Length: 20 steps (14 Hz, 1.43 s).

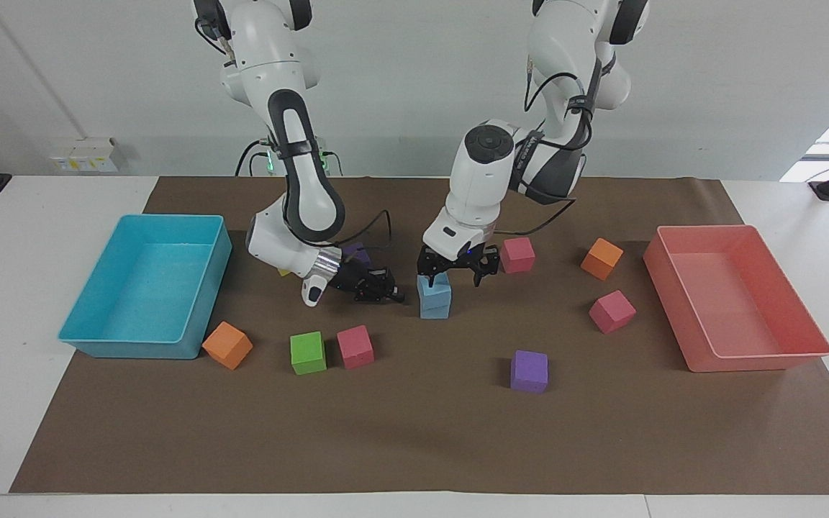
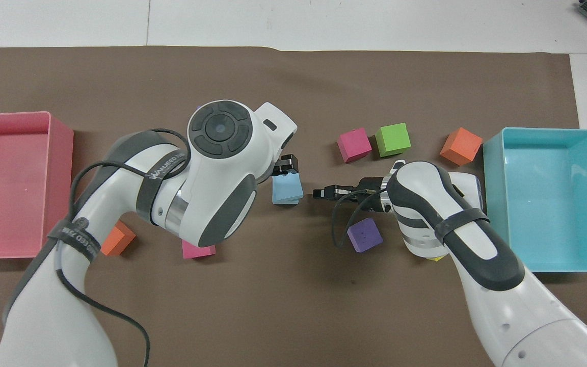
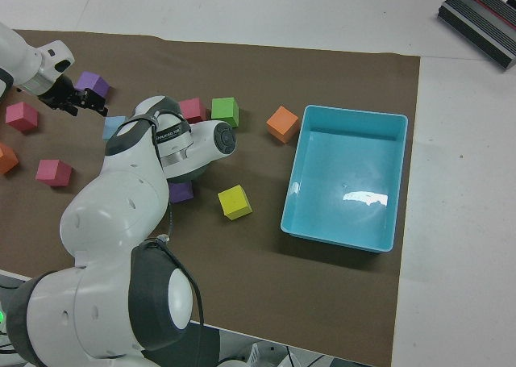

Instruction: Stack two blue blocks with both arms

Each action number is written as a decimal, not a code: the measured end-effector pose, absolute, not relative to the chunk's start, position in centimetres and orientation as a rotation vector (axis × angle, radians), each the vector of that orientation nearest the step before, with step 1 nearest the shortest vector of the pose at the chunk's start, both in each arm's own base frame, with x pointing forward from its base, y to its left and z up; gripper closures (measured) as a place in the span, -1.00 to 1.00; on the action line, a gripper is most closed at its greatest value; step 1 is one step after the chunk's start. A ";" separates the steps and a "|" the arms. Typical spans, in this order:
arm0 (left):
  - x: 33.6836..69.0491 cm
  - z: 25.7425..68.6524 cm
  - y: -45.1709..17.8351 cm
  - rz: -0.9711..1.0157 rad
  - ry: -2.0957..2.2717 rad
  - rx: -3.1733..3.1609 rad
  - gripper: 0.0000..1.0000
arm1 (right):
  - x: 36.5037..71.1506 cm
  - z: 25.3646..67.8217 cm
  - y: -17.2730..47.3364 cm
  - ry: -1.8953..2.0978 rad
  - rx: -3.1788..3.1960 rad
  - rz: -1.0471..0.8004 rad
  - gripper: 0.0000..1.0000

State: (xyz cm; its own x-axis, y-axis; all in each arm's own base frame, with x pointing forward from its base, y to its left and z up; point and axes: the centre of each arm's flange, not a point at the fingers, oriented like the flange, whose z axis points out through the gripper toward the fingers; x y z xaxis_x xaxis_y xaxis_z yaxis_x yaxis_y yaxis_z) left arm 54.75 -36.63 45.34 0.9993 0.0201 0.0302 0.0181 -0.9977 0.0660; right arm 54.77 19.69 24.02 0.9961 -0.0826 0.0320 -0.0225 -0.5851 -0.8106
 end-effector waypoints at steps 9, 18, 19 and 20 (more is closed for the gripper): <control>52.0 52.1 -21.1 -0.036 -0.160 3.097 -1.00 | 56.4 26.7 17.3 -0.036 -2.349 -0.221 -0.01; 54.6 56.8 -6.8 0.030 -0.133 3.090 -1.00 | 57.5 28.8 14.3 -0.213 -2.478 -0.271 -1.00; 54.8 57.6 -5.7 0.053 -0.109 3.090 -1.00 | 57.6 29.4 14.0 -0.233 -2.506 -0.266 -1.00; 55.0 58.4 -5.0 0.073 -0.089 3.090 -1.00 | 57.7 30.1 13.7 -0.252 -2.546 -0.255 -1.00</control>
State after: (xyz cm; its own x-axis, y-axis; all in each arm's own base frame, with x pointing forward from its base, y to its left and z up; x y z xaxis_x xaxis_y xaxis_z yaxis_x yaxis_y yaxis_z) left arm 55.04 -4.96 58.42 0.9972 -0.0561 0.0486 -0.0584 -0.9971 0.0485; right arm 57.71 13.71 30.13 0.9643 0.1250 0.2336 0.2321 -0.8239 -0.5171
